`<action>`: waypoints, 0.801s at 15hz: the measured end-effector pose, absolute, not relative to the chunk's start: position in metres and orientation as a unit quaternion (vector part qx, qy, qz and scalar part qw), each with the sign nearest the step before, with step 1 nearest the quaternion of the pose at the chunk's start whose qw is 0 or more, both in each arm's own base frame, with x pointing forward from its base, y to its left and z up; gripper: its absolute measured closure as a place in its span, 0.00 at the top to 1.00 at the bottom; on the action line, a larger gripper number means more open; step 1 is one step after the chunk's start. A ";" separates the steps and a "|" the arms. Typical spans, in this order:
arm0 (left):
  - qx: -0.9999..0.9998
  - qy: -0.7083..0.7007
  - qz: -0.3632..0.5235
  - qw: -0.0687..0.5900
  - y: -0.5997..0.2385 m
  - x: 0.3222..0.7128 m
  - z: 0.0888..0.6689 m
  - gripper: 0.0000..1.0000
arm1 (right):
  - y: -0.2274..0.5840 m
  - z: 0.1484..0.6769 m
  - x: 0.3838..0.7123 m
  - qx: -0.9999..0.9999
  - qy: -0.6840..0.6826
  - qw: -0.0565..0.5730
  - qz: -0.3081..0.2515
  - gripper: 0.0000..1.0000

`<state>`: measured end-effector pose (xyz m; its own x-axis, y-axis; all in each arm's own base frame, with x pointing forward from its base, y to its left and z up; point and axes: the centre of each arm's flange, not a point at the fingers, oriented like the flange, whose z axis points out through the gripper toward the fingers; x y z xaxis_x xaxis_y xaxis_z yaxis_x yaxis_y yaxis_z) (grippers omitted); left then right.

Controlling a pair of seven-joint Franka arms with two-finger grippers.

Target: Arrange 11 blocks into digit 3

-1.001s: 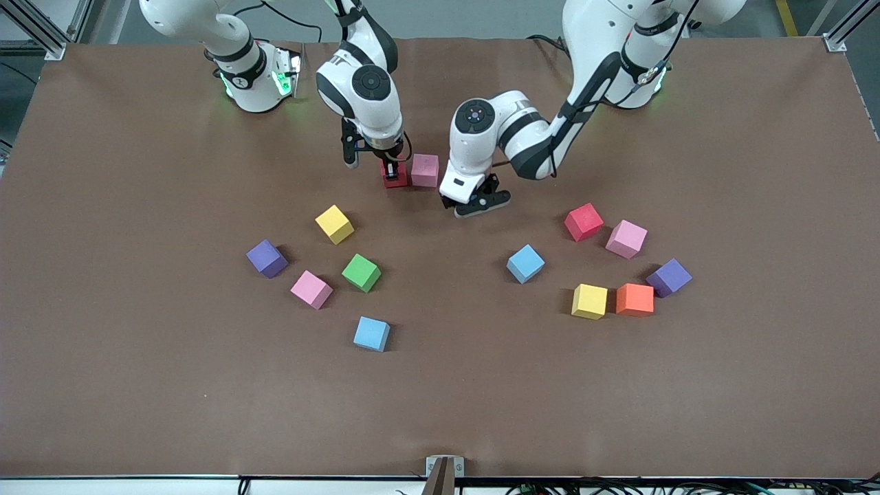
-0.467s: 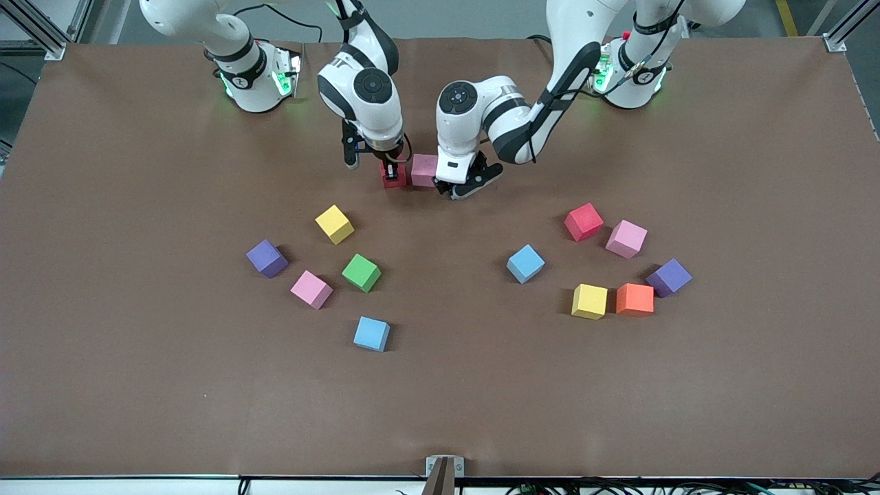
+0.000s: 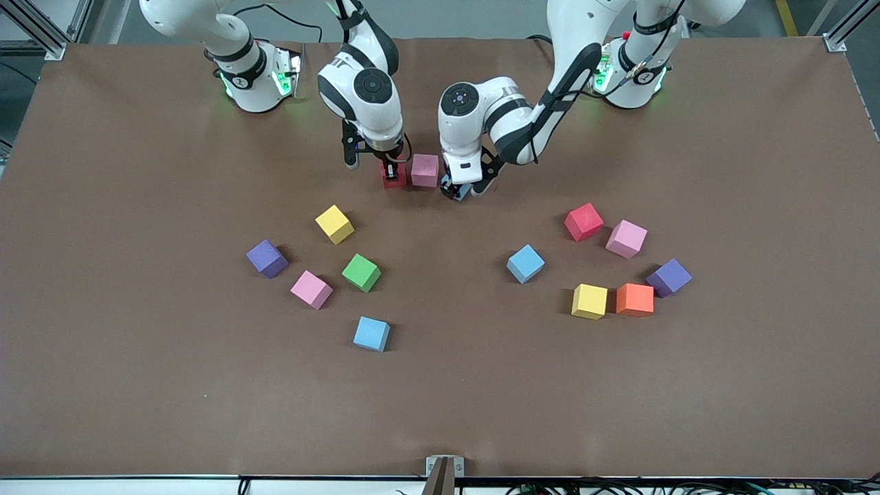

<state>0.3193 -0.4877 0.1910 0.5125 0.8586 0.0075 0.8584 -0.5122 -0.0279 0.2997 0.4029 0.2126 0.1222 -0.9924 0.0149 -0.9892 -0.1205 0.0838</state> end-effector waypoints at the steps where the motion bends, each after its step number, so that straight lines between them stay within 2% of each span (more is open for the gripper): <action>1: -0.852 -0.524 0.003 0.015 -0.487 0.320 0.191 0.59 | 0.403 0.213 0.300 0.748 -0.662 0.036 -0.022 0.49; 12: -0.711 -0.701 -0.019 0.048 -0.483 0.312 0.201 0.59 | 0.410 0.213 0.301 0.749 -0.662 0.035 -0.024 0.49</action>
